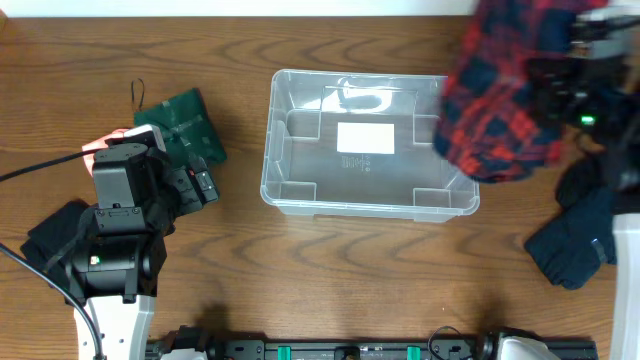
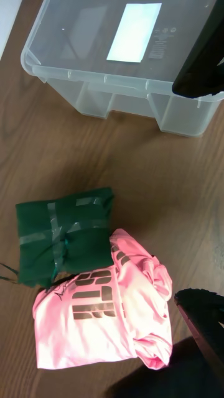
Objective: Pack container
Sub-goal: 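Lift the plaid shirt and lower it into the container, release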
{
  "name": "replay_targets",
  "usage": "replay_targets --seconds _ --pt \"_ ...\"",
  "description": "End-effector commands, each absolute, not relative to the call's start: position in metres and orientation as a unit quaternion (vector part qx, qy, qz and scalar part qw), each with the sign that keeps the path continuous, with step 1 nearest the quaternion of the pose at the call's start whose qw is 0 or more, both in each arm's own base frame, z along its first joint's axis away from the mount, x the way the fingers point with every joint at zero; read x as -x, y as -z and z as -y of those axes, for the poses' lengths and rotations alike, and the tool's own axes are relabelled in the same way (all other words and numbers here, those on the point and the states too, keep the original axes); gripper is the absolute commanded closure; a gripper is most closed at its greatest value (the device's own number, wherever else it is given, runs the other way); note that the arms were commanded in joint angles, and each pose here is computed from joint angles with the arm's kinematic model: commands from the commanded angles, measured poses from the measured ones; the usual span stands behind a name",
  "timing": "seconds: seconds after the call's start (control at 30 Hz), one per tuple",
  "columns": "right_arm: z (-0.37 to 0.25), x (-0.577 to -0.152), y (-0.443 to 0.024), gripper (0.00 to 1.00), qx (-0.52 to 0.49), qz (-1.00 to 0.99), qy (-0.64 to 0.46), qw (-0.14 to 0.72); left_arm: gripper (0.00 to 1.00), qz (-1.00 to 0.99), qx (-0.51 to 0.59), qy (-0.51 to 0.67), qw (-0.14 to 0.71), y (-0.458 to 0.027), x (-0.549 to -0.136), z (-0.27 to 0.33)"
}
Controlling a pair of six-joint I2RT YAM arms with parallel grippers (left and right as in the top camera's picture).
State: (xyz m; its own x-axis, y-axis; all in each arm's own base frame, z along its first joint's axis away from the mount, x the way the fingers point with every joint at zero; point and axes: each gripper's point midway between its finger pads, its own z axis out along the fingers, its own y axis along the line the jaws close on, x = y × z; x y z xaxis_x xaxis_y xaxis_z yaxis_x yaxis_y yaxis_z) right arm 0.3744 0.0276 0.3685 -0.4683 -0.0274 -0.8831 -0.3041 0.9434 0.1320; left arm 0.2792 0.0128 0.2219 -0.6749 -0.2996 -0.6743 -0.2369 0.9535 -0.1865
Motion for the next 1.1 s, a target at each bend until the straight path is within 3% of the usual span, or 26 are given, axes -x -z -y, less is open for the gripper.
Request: replay_targets --seconds 0.0,0.27,0.43,0.9,1.07 --pt "-0.066 -0.378 -0.364 0.99 0.165 -0.837 -0.154 0.498 0.02 -0.910 0.147 0.040 0.386 -0.232 -0.281 -0.013" --pt "-0.123 -0.388 -0.325 0.99 0.306 -0.822 -0.150 0.457 0.02 -0.912 0.147 0.040 0.382 -0.230 -0.280 -0.013" --pt "-0.143 -0.390 -0.305 0.99 0.329 -0.824 -0.163 0.431 0.02 -0.913 0.147 0.039 0.378 -0.228 -0.280 -0.013" --pt "-0.193 -0.352 -0.223 0.99 0.604 -0.716 -0.147 0.318 0.02 -0.916 0.148 0.039 0.370 -0.224 -0.282 -0.013" --pt "-0.204 -0.356 -0.182 0.99 0.644 -0.697 -0.154 0.275 0.02 -0.916 0.148 0.039 0.370 -0.224 -0.282 -0.013"
